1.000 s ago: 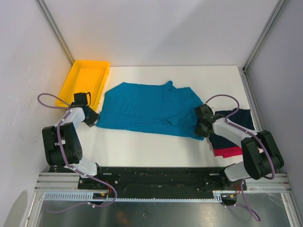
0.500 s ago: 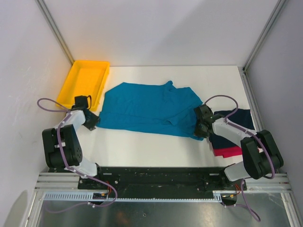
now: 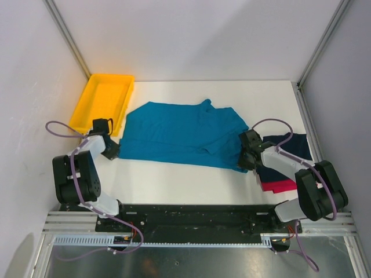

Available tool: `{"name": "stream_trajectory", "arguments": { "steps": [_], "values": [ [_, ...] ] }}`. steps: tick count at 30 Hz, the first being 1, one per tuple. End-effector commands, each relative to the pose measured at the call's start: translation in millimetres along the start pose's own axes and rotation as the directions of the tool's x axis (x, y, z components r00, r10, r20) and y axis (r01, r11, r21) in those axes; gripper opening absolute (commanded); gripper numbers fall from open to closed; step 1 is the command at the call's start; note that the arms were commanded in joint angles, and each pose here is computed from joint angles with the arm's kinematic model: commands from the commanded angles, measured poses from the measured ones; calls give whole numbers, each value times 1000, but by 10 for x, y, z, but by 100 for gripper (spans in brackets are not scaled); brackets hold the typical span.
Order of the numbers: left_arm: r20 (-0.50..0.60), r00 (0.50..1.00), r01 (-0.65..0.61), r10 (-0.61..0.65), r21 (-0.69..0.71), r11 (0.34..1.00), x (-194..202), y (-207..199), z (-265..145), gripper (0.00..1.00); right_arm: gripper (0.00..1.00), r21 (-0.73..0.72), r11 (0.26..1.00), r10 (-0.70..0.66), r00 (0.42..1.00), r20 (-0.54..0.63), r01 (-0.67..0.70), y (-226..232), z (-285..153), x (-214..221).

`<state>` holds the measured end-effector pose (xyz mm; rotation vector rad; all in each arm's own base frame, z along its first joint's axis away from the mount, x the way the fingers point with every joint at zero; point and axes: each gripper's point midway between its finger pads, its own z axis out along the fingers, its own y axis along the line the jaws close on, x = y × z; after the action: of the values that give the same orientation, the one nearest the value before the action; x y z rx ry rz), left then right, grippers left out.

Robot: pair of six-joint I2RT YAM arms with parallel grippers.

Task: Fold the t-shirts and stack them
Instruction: Fold the flattened tshirt in 1/3 of the way

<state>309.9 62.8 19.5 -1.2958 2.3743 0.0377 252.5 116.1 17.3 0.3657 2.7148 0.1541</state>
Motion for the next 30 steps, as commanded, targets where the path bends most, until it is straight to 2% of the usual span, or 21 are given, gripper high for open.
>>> {"name": "stream_trajectory", "arguments": {
  "steps": [1, 11, 17, 18, 20, 21, 22, 24, 27, 30],
  "values": [
    [119, 993, 14, -2, -103, 995, -171, 296, -218, 0, 26, 4, 999, 36, 989, -145, -36, -154, -53, 537],
    [171, 984, 100, -53, -280, 955, -7, 959, -466, 0, 27, -87, 991, 81, 971, -225, -103, -57, -488, 1174],
    [174, 978, 167, -116, -317, 934, 104, 1254, -533, 1, 26, -83, 991, 84, 963, -256, -108, -107, -708, 1533],
    [176, 977, 174, -123, -313, 934, 104, 1265, -543, 5, 26, -89, 990, 83, 965, -249, -108, -119, -743, 1538],
    [178, 976, 174, -125, -298, 938, 74, 1243, -564, 21, 28, -106, 988, 84, 971, -223, -109, -123, -809, 1475],
    [170, 979, 152, -108, -271, 951, 26, 1172, -597, 37, 29, -125, 987, 79, 979, -187, -103, -70, -864, 1359],
    [172, 980, 136, -95, -244, 960, -29, 1106, -637, 49, 30, -139, 986, 71, 985, -155, -93, -20, -910, 1257],
    [202, 977, 107, -66, -199, 974, -158, 997, -742, 64, 31, -149, 987, 47, 995, -90, -60, 85, -990, 1052],
    [282, 959, 50, -5, -150, 987, -373, 839, -966, 74, 32, -155, 988, -6, 1000, 16, 9, 298, -1089, 700],
    [335, 940, -34, 67, -105, 994, -492, 632, -1162, 77, 33, -196, 976, -83, 993, 85, 98, 631, -1105, 513]
  ]
}}
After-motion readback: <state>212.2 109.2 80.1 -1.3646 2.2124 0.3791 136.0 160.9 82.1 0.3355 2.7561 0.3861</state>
